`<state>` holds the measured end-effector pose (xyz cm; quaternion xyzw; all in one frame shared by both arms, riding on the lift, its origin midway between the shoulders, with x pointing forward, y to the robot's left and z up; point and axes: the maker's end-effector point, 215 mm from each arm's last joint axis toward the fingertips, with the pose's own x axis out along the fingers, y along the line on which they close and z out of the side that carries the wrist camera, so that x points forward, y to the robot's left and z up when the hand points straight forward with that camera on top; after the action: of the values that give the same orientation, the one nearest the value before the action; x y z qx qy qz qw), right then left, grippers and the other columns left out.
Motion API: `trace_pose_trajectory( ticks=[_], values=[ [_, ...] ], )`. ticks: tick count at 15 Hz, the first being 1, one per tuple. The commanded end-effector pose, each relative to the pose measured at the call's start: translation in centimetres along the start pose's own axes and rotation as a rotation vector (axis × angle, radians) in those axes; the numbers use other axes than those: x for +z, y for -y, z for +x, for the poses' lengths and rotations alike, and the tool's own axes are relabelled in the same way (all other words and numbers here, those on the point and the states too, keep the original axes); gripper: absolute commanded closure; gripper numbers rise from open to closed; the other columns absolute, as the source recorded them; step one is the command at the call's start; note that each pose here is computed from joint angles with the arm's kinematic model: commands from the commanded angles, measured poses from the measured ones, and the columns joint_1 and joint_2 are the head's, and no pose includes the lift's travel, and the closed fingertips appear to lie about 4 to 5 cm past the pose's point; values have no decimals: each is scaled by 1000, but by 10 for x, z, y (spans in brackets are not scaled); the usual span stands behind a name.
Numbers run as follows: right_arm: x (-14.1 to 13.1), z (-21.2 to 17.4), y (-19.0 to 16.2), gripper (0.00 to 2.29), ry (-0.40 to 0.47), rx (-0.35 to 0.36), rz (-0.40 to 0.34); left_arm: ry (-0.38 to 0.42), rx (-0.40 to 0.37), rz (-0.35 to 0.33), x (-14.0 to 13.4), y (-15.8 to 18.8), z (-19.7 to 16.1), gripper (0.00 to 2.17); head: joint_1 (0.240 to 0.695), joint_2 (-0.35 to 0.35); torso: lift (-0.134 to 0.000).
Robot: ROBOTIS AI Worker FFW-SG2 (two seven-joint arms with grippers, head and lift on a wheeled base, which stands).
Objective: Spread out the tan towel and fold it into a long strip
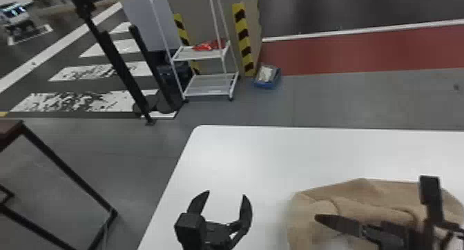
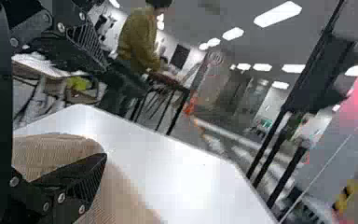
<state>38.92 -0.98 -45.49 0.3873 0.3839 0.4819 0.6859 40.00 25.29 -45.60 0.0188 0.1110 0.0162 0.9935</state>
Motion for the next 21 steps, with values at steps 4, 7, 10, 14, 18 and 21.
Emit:
trace_pose_trajectory(
  ticks=[4,7,10,14,18,21],
  values=[
    [17,-52,16,9,33,-181,-47,-5,3,0,-3,-2,-2,70,695,322,0],
    [35,-108,48,46,57,-379,-195,-5,2,-1,-2,-1,-1,70,695,265,0],
    [40,-156,60,130,50,-432,-239,0,3,-1,-1,-2,-1,70,695,168,0],
    [39,-169,63,181,-63,-402,-295,-2,0,-1,-1,-1,0,70,695,103,0],
    [67,-209,84,191,-155,-524,-456,-5,0,-2,-2,-1,-1,70,695,72,0],
    [66,-221,98,191,-249,-607,-561,-6,0,-2,-3,-1,0,70,695,14,0]
  ],
)
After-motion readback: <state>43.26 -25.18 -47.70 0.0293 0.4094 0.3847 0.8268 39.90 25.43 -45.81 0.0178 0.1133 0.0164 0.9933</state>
